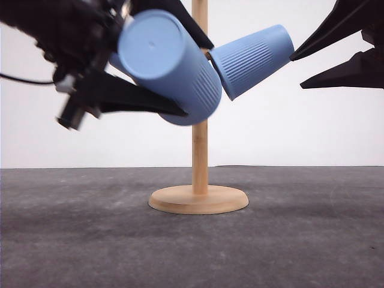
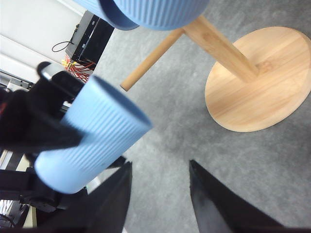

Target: Place three cups

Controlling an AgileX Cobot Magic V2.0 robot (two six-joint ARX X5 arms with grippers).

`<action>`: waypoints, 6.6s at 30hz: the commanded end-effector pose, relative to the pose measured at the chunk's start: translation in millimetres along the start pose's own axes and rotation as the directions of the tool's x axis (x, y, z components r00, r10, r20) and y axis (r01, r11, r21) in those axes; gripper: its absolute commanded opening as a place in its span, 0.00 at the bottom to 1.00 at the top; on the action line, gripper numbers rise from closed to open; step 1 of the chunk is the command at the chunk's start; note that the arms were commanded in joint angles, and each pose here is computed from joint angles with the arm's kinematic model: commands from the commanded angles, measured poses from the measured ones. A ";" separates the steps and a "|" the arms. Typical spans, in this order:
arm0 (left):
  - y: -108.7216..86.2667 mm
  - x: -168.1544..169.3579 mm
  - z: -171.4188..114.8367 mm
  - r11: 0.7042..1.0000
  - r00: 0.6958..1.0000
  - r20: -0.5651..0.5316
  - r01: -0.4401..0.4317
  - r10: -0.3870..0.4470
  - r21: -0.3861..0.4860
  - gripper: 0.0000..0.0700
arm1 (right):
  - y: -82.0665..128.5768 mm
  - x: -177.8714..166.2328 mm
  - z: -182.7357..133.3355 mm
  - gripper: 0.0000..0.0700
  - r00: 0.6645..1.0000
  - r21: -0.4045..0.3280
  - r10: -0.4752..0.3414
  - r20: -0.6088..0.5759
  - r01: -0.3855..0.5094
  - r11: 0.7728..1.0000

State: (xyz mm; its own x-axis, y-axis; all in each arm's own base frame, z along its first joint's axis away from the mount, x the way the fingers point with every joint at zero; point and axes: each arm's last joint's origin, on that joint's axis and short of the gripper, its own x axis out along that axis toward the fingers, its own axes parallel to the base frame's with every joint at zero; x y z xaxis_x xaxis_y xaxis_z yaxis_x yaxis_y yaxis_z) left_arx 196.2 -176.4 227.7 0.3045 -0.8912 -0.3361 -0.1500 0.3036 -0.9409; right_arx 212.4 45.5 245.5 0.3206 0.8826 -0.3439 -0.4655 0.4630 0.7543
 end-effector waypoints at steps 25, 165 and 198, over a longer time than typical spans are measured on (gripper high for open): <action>12.7 30.7 47.1 0.972 0.979 0.101 0.192 -0.179 -0.136 0.81 | 1.7 0.3 4.9 0.34 1.000 -0.042 -0.012 0.011 0.012 0.999; 59.2 -160.2 -20.4 0.280 0.638 0.770 -0.742 0.018 0.609 0.00 | -1.3 17.5 0.0 0.02 0.721 -0.404 -0.672 0.171 0.673 0.619; 138.4 -157.5 -33.6 0.290 0.446 0.894 -0.852 -0.035 0.436 0.00 | -1.3 17.5 0.0 0.02 0.720 -0.407 -0.672 0.172 0.673 0.617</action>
State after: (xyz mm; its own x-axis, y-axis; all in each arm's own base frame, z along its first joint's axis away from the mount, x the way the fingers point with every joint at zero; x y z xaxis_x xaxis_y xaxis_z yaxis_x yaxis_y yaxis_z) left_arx 95.0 -5.1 155.2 0.9826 -0.1051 -0.1533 0.1047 0.9944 -0.0105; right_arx 215.8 58.8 234.6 0.6770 0.3052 -0.6697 -0.3991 0.9168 0.0143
